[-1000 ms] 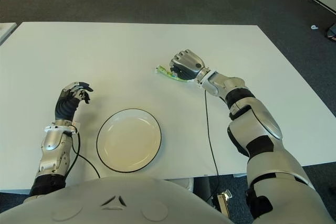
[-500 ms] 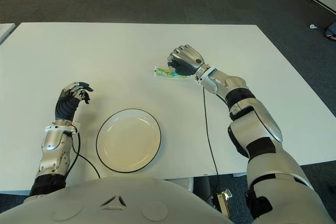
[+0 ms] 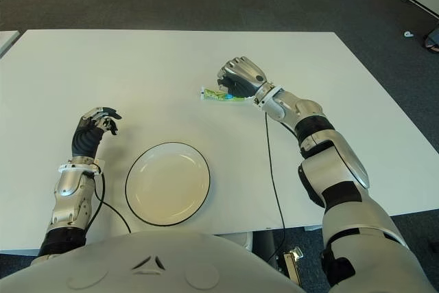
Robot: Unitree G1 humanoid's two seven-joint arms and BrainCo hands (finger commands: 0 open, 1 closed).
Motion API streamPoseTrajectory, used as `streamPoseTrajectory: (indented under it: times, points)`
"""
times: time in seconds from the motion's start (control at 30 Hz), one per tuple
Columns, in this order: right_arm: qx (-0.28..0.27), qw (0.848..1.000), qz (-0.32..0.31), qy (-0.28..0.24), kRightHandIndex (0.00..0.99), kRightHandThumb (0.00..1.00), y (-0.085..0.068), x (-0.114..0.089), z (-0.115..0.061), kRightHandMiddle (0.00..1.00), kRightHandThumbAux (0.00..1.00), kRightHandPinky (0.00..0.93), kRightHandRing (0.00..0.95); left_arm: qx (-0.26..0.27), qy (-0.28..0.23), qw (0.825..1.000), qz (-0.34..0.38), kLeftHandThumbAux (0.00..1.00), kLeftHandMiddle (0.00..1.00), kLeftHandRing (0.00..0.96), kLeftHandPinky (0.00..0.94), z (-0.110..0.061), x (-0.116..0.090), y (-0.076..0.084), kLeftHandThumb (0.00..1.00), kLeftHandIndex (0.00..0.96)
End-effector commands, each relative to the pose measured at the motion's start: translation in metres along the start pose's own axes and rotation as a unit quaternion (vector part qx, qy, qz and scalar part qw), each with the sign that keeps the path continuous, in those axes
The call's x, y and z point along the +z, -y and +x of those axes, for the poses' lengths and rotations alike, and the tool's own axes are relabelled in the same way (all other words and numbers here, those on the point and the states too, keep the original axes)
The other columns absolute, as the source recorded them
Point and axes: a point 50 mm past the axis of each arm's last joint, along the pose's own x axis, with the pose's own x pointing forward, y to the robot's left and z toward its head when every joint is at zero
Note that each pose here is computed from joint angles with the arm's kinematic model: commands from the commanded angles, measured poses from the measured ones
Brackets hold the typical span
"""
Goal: Put the toothpaste on the table into the plate.
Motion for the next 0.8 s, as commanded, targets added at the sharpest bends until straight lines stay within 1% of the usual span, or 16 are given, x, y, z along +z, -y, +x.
streamPoseTrajectory:
  times: [0.03,0.07,0.1,0.13,0.17,0.2,0.23,0.27,0.3,0.33,0.43,0.47,0.5,0.57,0.67,0.8]
  points:
    - [0.017,1.000,0.010,0.004,0.441,0.718,-0.002,0.002,-0.001,0.829,0.709,0.807,0.826,-0.006,-0.002,1.000,0.002,0.671,0.503,0.664,0.665,0.004,0.000,-0.001,0.838,0.434]
    - [0.022,1.000,0.009,0.004,0.439,0.714,-0.002,0.002,-0.001,0.803,0.707,0.773,0.800,-0.007,-0.002,1.000,0.002,0.671,0.503,0.664,0.666,0.004,0.000,-0.001,0.838,0.433]
    - [0.030,1.000,0.009,0.003,0.438,0.712,-0.002,0.002,0.000,0.793,0.707,0.761,0.790,-0.007,-0.002,1.000,0.002,0.671,0.504,0.665,0.666,0.004,0.000,-0.001,0.838,0.433]
    - [0.035,0.999,0.010,0.001,0.436,0.710,-0.002,0.001,0.000,0.756,0.705,0.726,0.763,-0.007,-0.002,1.000,0.002,0.671,0.504,0.665,0.667,0.004,0.000,-0.001,0.838,0.433]
    - [0.053,0.999,0.008,-0.004,0.435,0.709,-0.002,0.000,0.001,0.743,0.705,0.714,0.753,-0.007,-0.002,1.000,0.002,0.671,0.504,0.666,0.668,0.004,0.000,0.000,0.838,0.433]
    - [0.066,0.998,0.007,-0.008,0.370,0.643,-0.003,0.000,0.002,0.608,0.598,0.598,0.616,-0.007,-0.002,1.000,0.001,0.671,0.505,0.666,0.668,0.004,0.000,0.000,0.838,0.433]
    - [0.093,0.996,0.000,-0.018,0.327,0.599,-0.005,-0.003,0.003,0.521,0.529,0.523,0.527,-0.007,-0.003,1.000,0.002,0.671,0.505,0.667,0.669,0.004,0.000,0.000,0.838,0.432]
    - [0.111,0.993,-0.004,-0.025,0.238,0.556,-0.006,-0.004,0.003,0.387,0.470,0.387,0.381,-0.007,-0.003,1.000,0.002,0.671,0.505,0.667,0.670,0.004,0.000,0.000,0.838,0.432]
    - [0.133,0.990,-0.014,-0.033,0.205,0.540,-0.007,-0.006,0.004,0.339,0.449,0.338,0.329,-0.007,-0.004,1.000,0.004,0.671,0.505,0.668,0.671,0.004,0.000,0.000,0.838,0.433]
    - [0.153,0.987,-0.025,-0.039,0.131,0.510,-0.009,-0.008,0.004,0.227,0.409,0.216,0.210,-0.006,-0.005,1.000,0.005,0.671,0.504,0.668,0.669,0.004,0.000,0.000,0.838,0.433]
    - [0.179,0.982,-0.041,-0.050,0.043,0.474,-0.010,-0.010,0.005,0.074,0.346,0.070,0.068,-0.006,-0.005,1.000,0.007,0.671,0.501,0.668,0.664,0.005,0.000,0.000,0.839,0.435]
    - [0.186,0.980,-0.045,-0.053,0.027,0.469,-0.010,-0.010,0.006,0.047,0.322,0.045,0.044,-0.006,-0.005,1.000,0.008,0.670,0.501,0.668,0.665,0.005,0.001,0.000,0.839,0.436]
    - [0.194,0.978,-0.051,-0.058,0.021,0.468,-0.010,-0.011,0.006,0.038,0.313,0.036,0.035,-0.005,-0.005,1.000,0.008,0.670,0.501,0.669,0.666,0.005,0.001,0.000,0.839,0.436]
    - [0.216,0.971,-0.068,-0.072,0.008,0.473,-0.012,-0.015,0.008,0.015,0.264,0.014,0.014,-0.005,-0.004,1.000,0.008,0.670,0.504,0.672,0.675,0.005,0.001,0.000,0.839,0.435]
    - [0.240,0.962,-0.091,-0.097,0.003,0.480,-0.013,-0.020,0.012,0.006,0.222,0.005,0.005,-0.003,-0.004,1.000,0.005,0.670,0.506,0.675,0.679,0.004,0.001,0.000,0.839,0.436]
    - [0.254,0.954,-0.108,-0.118,0.000,0.490,-0.016,-0.024,0.015,0.001,0.185,0.001,0.001,-0.003,-0.004,1.000,0.006,0.670,0.505,0.677,0.679,0.004,0.001,0.000,0.839,0.437]
